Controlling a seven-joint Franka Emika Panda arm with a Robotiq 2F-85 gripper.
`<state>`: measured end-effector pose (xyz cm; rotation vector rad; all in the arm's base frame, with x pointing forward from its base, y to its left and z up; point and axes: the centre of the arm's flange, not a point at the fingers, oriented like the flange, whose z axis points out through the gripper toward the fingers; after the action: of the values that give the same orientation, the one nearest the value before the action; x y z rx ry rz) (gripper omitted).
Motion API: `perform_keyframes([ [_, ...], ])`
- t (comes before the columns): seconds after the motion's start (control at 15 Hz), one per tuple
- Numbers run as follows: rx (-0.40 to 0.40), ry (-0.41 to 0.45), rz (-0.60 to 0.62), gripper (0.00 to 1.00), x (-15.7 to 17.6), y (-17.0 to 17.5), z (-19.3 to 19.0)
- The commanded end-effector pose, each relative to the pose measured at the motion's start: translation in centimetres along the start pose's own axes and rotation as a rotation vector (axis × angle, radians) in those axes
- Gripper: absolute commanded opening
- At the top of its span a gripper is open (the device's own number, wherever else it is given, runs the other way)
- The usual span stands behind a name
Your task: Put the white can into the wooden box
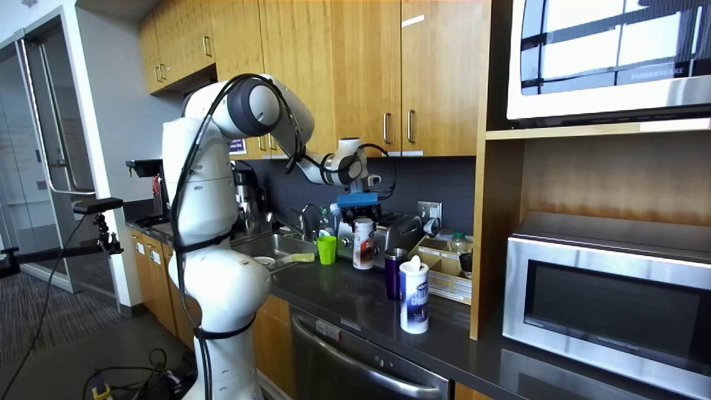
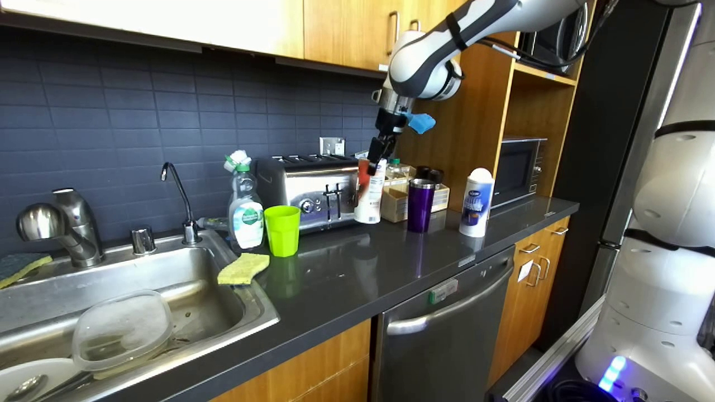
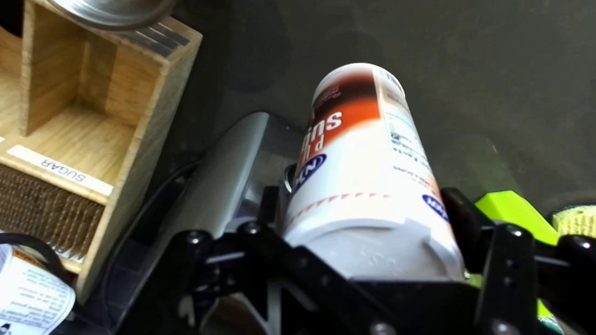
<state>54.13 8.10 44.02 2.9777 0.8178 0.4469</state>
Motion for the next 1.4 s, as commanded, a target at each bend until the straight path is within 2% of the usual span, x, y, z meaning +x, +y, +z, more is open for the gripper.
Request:
perform_keyframes([
  [0.0, -0.021, 0.022, 0.013, 0.6, -1.6, 0.6, -2.5],
  [1.33, -0.132, 0.084, 0.061, 0.6, -0.7, 6.9, -5.3],
])
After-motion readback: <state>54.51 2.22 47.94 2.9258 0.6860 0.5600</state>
